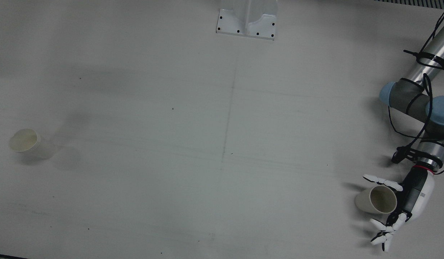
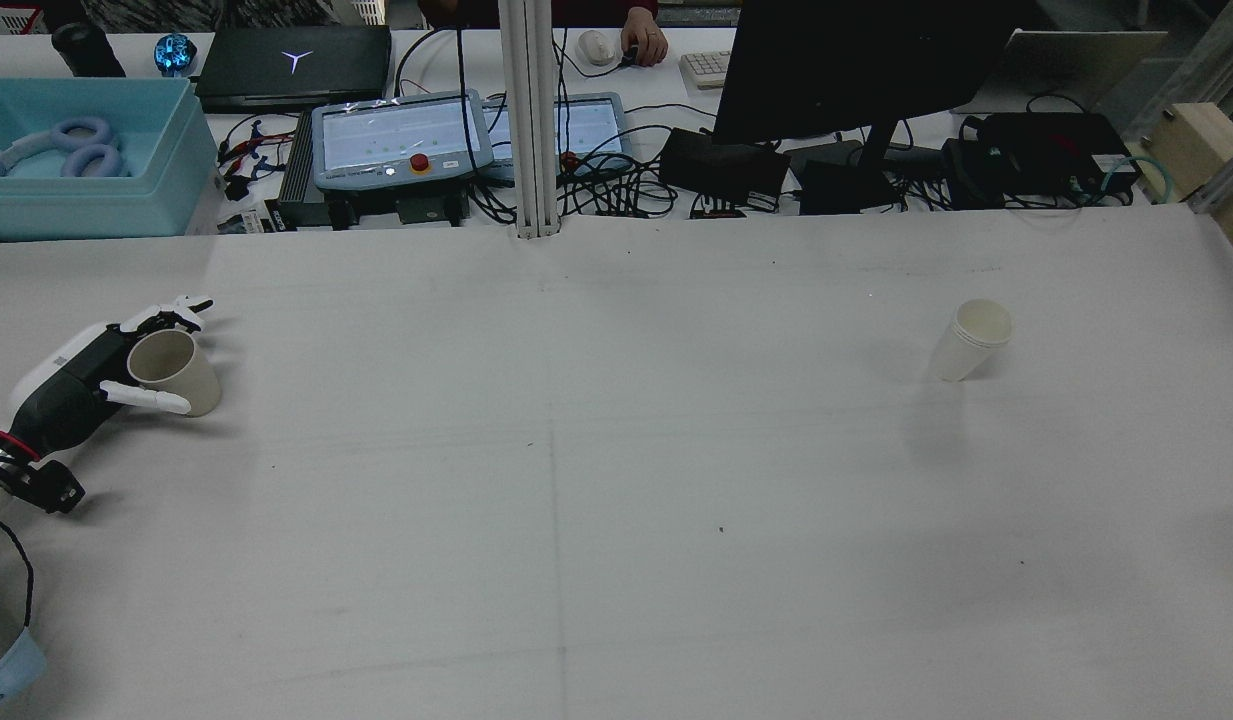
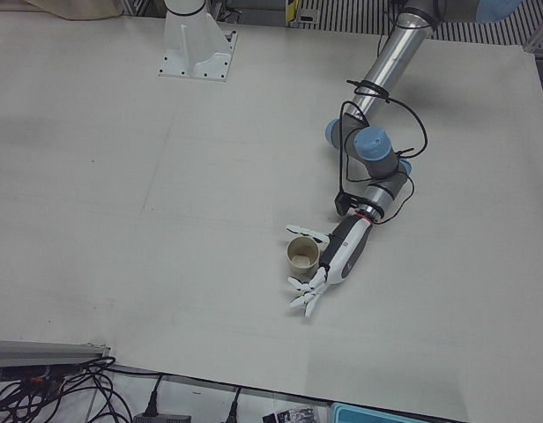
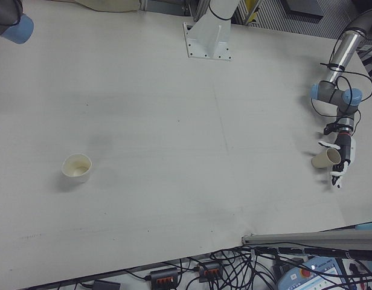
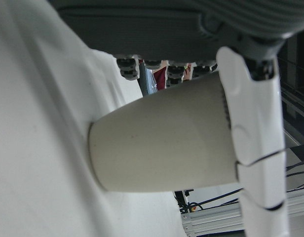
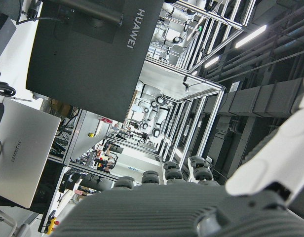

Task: Pour water
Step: 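Tighten the left hand's grip on the beige cup, then lift the beige cup with the left hand and raise it upward, then reach the right hand toward the stack of white paper cups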

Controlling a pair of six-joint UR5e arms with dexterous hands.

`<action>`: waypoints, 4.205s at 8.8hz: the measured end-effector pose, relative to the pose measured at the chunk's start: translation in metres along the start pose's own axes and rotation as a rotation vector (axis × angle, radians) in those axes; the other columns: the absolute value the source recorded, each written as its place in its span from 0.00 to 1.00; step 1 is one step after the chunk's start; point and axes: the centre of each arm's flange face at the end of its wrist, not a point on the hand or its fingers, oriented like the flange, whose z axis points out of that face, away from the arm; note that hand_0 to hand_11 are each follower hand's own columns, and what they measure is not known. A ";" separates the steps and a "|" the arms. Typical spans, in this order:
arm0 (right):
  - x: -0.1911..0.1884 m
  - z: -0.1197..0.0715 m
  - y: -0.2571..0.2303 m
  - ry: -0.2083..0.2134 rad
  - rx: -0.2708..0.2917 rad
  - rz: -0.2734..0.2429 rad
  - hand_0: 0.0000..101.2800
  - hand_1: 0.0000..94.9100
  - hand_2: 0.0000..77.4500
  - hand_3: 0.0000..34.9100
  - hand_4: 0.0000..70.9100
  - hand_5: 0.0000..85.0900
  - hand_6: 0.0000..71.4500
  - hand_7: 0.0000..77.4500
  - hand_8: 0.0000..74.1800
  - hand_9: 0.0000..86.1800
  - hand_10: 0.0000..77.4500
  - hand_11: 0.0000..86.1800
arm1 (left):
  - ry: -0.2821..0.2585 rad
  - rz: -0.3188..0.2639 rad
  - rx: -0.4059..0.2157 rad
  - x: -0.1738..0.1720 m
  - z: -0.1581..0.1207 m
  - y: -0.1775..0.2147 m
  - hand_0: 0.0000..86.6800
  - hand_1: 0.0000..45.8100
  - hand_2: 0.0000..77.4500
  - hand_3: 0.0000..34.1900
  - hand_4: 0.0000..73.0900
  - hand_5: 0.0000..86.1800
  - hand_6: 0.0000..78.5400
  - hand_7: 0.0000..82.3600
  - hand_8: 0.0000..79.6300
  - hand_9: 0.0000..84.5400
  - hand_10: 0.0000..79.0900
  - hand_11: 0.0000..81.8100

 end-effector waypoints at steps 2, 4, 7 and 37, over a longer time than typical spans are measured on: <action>0.000 0.001 0.001 0.000 -0.001 0.000 0.32 0.07 0.20 0.03 0.07 0.11 0.07 0.09 0.02 0.03 0.00 0.01 | -0.002 -0.009 0.001 0.000 0.000 0.001 0.66 0.49 0.04 0.00 0.16 0.51 0.08 0.22 0.01 0.02 0.06 0.10; 0.000 0.000 0.000 0.000 -0.001 0.000 0.32 0.07 0.20 0.03 0.08 0.11 0.07 0.09 0.02 0.03 0.00 0.01 | -0.003 -0.010 0.002 0.000 0.002 0.004 0.67 0.48 0.04 0.00 0.16 0.51 0.08 0.23 0.01 0.03 0.06 0.11; 0.000 0.000 0.000 0.000 0.000 0.000 0.32 0.07 0.20 0.03 0.07 0.11 0.05 0.09 0.02 0.03 0.00 0.01 | -0.006 -0.006 0.013 0.001 0.002 0.004 0.71 0.56 0.11 0.00 0.19 0.63 0.16 0.38 0.05 0.14 0.12 0.20; 0.215 -0.019 0.017 0.191 -0.072 -0.225 0.46 0.18 0.26 0.00 0.01 0.03 0.00 0.01 0.00 0.01 0.01 0.01 | 0.169 -0.108 0.030 0.152 -0.033 0.078 0.57 0.52 0.46 0.00 0.30 0.58 0.35 0.68 0.45 0.43 0.29 0.42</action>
